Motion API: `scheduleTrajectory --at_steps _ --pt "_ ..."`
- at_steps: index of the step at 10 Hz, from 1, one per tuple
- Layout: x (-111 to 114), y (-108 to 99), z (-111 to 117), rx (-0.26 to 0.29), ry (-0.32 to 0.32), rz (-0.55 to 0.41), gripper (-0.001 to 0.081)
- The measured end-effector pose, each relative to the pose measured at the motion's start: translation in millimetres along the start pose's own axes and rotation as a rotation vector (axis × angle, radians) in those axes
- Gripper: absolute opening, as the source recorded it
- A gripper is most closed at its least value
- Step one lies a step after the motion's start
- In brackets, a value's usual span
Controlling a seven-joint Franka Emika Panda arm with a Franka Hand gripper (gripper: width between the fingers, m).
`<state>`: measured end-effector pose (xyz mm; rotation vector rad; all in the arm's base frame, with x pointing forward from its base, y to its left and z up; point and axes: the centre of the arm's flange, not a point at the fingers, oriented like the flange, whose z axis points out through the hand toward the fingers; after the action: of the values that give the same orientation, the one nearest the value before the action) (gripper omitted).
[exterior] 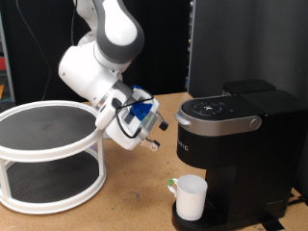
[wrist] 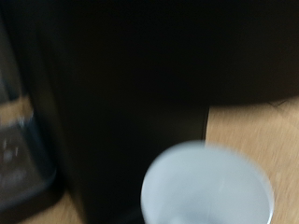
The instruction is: Make a cup of coffee with the keurig machine
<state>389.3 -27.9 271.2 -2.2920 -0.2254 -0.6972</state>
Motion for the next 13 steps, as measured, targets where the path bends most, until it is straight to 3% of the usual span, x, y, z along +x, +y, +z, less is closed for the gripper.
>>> scheduleTrajectory --at_steps 3,6,11,13 --pt "26.2 -19.9 -22.5 0.067 0.098 -0.001 0.0798" --pt "52.4 -39.8 -48.7 0.098 0.163 0.001 0.0798" --pt "92.6 -71.8 -101.0 0.125 0.208 0.013 0.0798" --pt "92.9 -73.5 -108.2 0.137 0.205 0.02 0.0798"
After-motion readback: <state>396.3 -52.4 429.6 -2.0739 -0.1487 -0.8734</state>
